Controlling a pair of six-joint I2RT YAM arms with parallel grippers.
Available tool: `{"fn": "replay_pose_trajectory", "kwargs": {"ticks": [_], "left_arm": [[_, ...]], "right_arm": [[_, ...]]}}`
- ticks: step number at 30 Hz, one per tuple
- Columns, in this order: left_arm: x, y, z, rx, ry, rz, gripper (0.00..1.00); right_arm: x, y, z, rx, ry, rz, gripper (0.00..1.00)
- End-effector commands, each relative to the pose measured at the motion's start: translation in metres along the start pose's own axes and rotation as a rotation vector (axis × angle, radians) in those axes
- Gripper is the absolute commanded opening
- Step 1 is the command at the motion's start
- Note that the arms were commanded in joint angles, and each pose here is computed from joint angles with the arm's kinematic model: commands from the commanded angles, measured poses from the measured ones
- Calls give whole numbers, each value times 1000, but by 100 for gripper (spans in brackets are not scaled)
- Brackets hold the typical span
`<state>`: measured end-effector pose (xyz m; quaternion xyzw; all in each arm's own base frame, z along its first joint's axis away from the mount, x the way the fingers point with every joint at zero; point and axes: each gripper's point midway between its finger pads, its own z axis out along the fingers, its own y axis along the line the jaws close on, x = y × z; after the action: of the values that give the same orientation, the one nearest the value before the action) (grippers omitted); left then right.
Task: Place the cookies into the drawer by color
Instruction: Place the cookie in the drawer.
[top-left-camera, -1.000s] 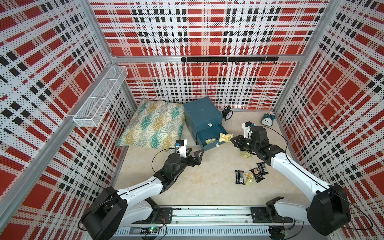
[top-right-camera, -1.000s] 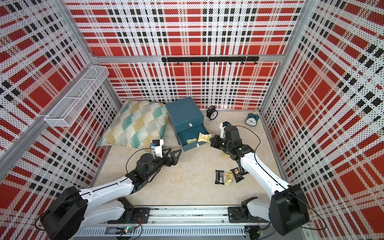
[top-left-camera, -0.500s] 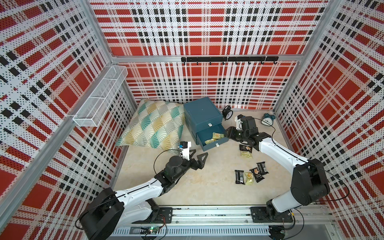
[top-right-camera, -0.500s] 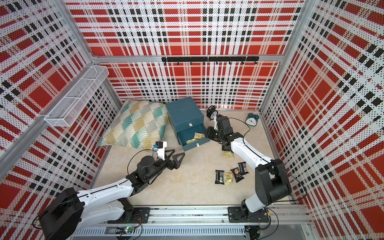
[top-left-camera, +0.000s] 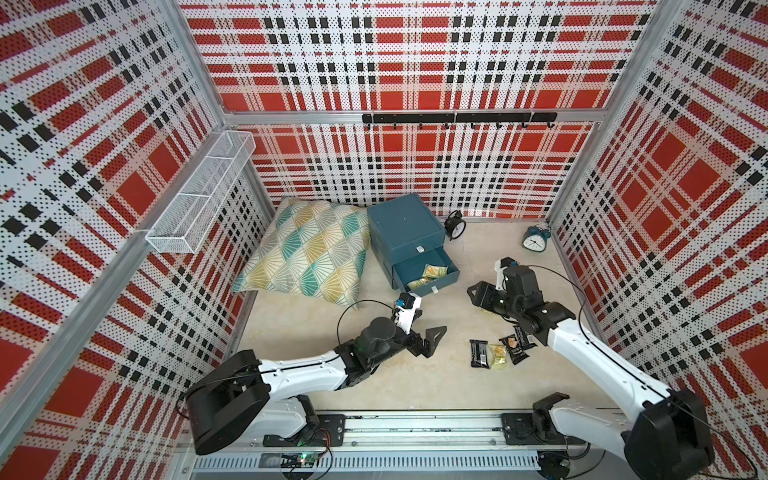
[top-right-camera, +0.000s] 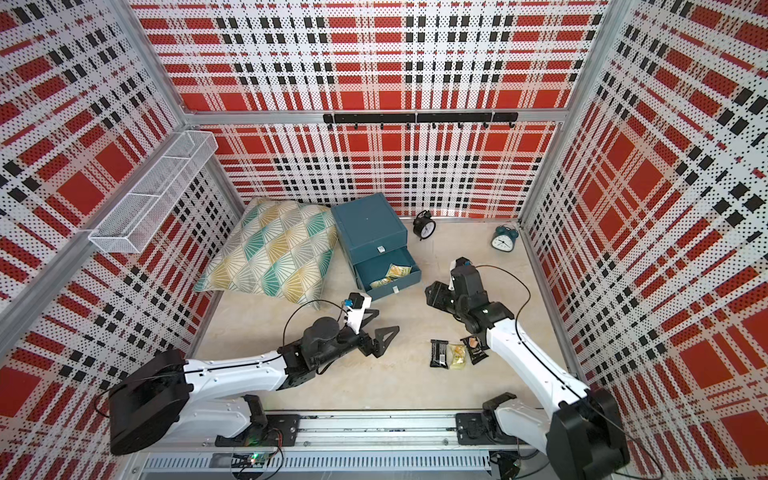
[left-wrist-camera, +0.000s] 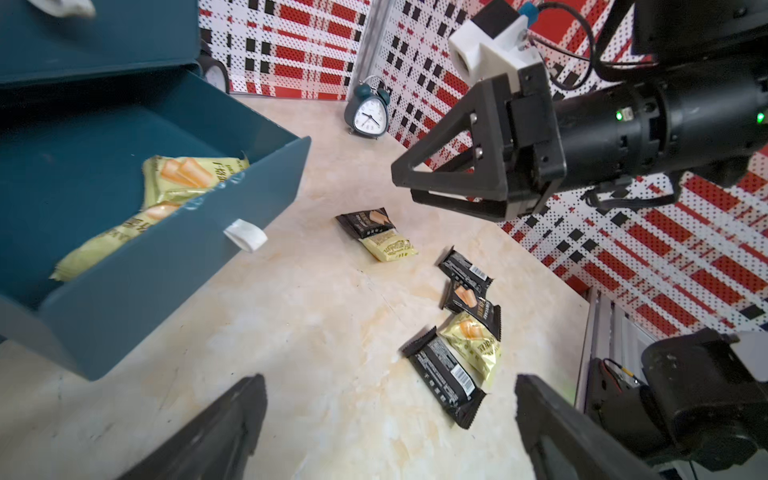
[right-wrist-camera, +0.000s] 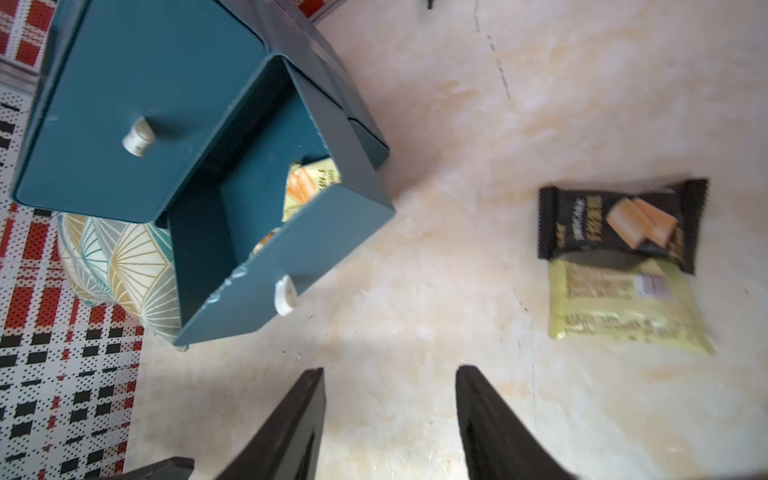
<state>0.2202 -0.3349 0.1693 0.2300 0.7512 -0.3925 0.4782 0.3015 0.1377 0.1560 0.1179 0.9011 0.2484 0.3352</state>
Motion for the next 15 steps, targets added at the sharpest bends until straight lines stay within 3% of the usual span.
{"fn": "replay_pose_trajectory", "kwargs": {"ticks": [1, 11, 15], "left_arm": [[1, -19, 9, 66, 23, 41, 99], [19, -35, 26, 113, 95, 59, 99], [21, -35, 28, 110, 103, 62, 99]], "right_arm": [[26, -35, -12, 113, 18, 65, 61], [83, -100, -25, 300, 55, 240, 55], [100, -112, -20, 311, 74, 271, 52]]}}
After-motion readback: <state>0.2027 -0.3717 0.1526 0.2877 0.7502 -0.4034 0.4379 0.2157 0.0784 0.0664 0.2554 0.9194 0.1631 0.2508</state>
